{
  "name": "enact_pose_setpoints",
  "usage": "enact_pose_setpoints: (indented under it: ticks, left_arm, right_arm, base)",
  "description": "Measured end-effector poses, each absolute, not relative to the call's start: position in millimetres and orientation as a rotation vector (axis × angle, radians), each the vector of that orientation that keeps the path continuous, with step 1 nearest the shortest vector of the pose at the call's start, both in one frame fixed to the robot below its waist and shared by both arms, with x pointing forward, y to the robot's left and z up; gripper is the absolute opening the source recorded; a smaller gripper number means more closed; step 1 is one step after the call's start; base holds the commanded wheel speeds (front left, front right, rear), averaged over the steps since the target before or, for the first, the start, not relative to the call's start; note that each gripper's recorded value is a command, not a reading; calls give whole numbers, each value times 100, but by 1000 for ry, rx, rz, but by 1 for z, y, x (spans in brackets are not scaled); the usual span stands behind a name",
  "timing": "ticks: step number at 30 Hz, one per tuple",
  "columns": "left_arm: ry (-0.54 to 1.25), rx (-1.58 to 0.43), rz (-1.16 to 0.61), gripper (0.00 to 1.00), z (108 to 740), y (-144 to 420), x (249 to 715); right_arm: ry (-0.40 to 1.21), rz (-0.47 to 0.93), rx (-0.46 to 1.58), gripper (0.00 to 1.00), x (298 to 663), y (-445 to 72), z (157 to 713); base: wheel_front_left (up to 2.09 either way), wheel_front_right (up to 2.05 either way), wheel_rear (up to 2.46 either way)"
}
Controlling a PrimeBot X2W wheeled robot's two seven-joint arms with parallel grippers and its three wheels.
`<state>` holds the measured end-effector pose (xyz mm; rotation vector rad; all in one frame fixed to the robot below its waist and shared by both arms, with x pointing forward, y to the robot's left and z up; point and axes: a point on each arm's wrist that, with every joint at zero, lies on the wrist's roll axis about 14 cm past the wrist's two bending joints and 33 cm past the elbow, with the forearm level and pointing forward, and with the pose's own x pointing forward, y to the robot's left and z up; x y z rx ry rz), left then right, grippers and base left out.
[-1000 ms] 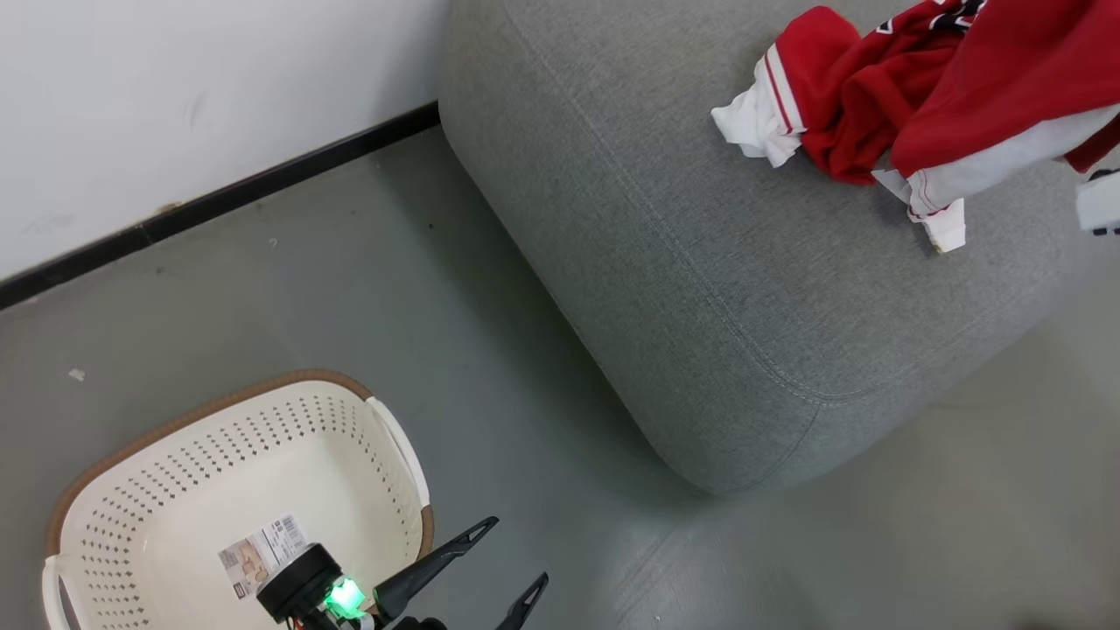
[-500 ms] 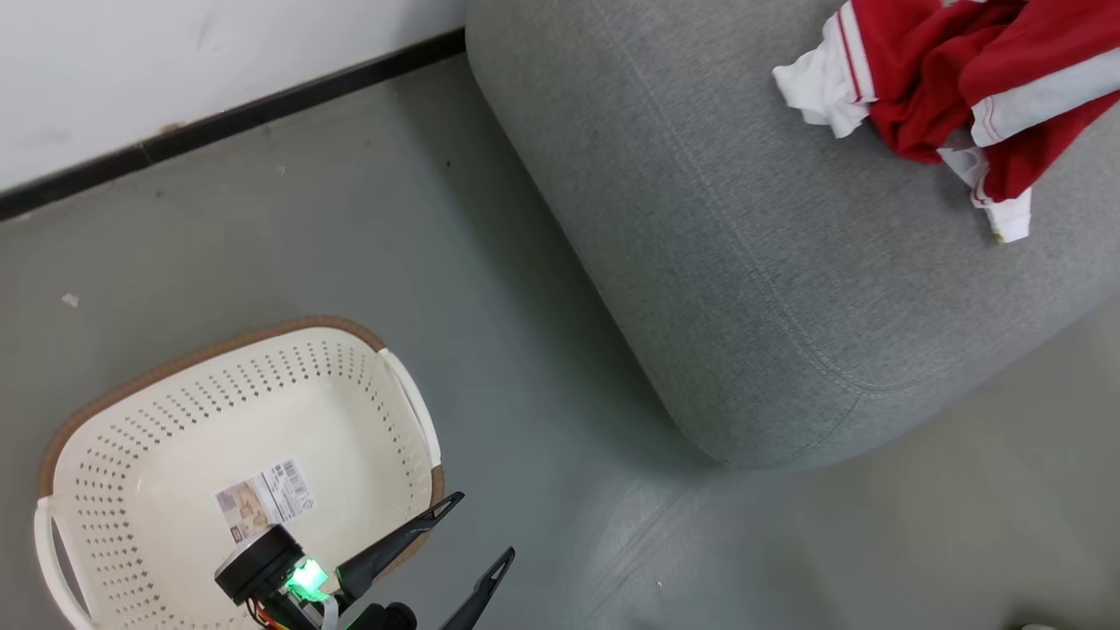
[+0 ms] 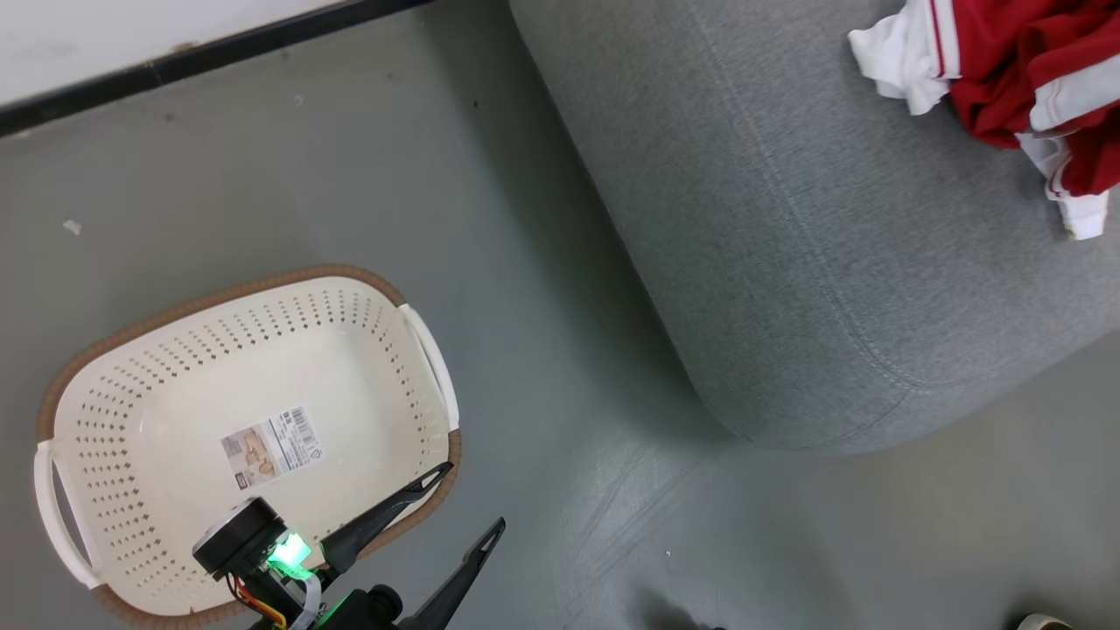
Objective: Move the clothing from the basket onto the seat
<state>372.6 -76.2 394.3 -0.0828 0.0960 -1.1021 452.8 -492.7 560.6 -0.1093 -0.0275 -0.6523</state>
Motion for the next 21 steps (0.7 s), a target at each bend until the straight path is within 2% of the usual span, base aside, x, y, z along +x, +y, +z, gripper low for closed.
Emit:
enact_pose_setpoints:
  ticks: [5, 11, 21]
  left_arm:
    - [114, -83, -1090, 100, 386, -70, 375]
    - [89, -91, -1061, 100, 388, -67, 388]
    - [91, -98, -1022, 100, 387, -60, 394]
  right_arm:
    - [-18, -684, -75, 0, 462, -500, 552]
    - [-15, -787, -59, 0, 447, -530, 551]
    - [83, -710, -83, 0, 484, -508, 517]
  base:
    - [0, 0, 0]
    - [0, 0, 0]
    - [0, 0, 0]
